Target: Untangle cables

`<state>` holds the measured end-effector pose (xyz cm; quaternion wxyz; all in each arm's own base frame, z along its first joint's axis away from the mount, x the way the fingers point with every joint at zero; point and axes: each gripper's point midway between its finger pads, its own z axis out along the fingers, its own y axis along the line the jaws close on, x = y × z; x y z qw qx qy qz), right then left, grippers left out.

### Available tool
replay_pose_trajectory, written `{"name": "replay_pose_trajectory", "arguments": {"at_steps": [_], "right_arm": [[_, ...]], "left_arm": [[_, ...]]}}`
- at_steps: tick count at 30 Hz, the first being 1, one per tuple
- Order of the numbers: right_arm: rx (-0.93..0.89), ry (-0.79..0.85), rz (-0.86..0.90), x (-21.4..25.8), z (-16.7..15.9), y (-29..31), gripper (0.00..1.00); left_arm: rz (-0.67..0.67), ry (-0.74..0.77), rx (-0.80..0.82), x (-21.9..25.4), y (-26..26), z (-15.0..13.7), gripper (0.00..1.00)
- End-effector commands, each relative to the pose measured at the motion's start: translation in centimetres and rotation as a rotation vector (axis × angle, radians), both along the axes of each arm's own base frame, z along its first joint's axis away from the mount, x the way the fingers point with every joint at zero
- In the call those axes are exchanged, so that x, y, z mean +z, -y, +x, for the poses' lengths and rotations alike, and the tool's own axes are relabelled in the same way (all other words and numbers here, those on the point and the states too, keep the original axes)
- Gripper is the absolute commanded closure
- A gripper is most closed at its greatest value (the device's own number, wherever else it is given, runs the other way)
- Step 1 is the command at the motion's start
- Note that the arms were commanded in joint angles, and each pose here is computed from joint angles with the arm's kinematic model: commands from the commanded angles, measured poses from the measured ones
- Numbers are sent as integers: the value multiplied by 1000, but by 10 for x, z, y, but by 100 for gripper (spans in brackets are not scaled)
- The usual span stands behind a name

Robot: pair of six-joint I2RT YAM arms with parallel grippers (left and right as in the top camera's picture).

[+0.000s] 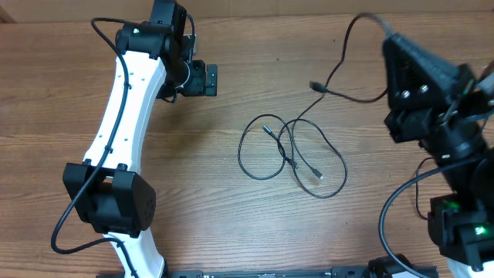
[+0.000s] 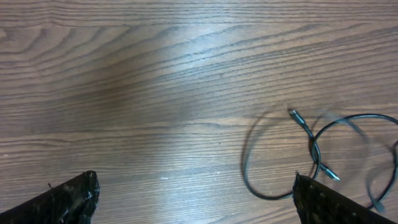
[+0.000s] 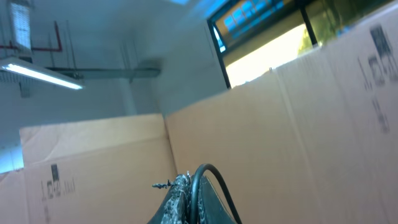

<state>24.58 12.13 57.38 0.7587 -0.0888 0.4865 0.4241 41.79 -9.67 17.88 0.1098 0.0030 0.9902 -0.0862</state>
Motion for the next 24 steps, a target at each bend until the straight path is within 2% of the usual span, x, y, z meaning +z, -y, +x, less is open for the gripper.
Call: {"name": "replay_pose_trajectory", "arguments": {"at_steps": [1, 7, 14, 21, 24], "right_arm": [[-25, 65, 31, 35, -1, 5, 96], [-35, 114, 26, 65, 12, 3, 96], [-141, 35, -37, 44, 64, 10, 96], [-383, -32, -62, 19, 122, 62, 96], [-612, -50, -61, 10, 145, 123, 96]], "left_arm": [[-39, -18, 0, -1, 5, -3, 0], [-43, -21, -1, -1, 6, -3, 0], [-41, -28, -1, -2, 5, -5, 0], [-41, -28, -1, -2, 5, -5, 0], [-41, -28, 0, -2, 5, -5, 0]]}}
